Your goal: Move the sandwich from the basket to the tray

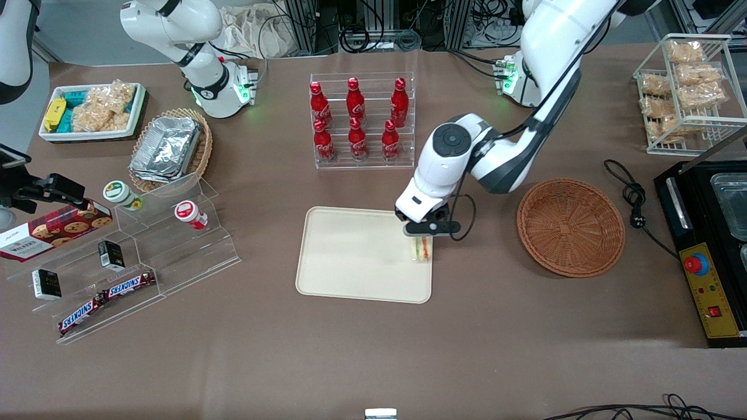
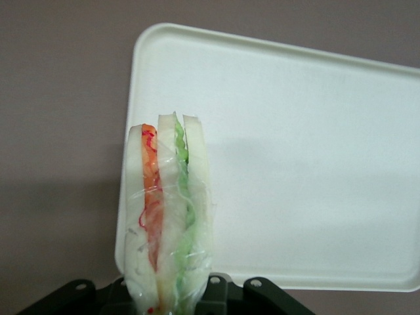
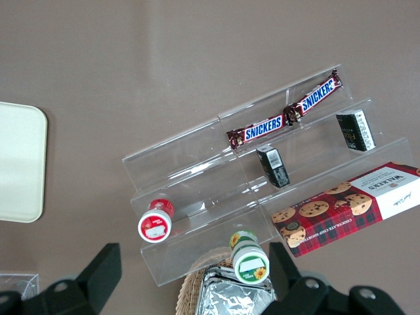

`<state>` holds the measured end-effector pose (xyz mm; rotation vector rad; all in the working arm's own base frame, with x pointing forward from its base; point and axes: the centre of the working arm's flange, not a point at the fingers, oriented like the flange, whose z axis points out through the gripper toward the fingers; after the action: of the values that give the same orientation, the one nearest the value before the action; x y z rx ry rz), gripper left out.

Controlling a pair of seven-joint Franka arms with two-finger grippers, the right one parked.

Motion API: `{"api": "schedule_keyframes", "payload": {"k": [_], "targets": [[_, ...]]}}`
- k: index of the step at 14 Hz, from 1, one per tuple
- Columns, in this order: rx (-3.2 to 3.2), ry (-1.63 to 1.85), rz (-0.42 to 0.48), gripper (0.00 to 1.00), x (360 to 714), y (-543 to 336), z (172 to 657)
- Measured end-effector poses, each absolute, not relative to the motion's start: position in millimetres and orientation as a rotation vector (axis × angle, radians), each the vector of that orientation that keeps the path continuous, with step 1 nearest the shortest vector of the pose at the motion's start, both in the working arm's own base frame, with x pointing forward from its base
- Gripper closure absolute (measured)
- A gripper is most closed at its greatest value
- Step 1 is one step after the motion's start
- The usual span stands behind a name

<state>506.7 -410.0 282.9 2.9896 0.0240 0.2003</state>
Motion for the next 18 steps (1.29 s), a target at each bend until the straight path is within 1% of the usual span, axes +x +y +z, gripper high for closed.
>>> {"api": "schedule_keyframes", "payload": {"k": [3,6,7,9,10,11,12,14,15,18], "targets": [[2.990,-0.064,0.221,0.79,508.3,-412.4,245.1],[2.992,-0.080,0.222,0.82,511.7,-411.4,234.9],[2.990,-0.079,0.227,0.75,513.2,-411.8,236.0],[2.985,-0.070,0.233,0.59,518.5,-412.0,236.3],[2.980,-0.062,0.239,0.47,522.8,-411.9,237.2],[2.975,-0.053,0.251,0.38,528.1,-411.3,240.5],[2.967,-0.041,0.270,0.27,534.9,-410.2,247.3],[2.986,-0.003,0.298,0.07,551.3,-401.2,271.0],[3.008,0.036,0.306,0.00,561.0,-392.1,290.5],[3.073,0.199,0.281,0.00,583.5,-351.7,375.7]]}}
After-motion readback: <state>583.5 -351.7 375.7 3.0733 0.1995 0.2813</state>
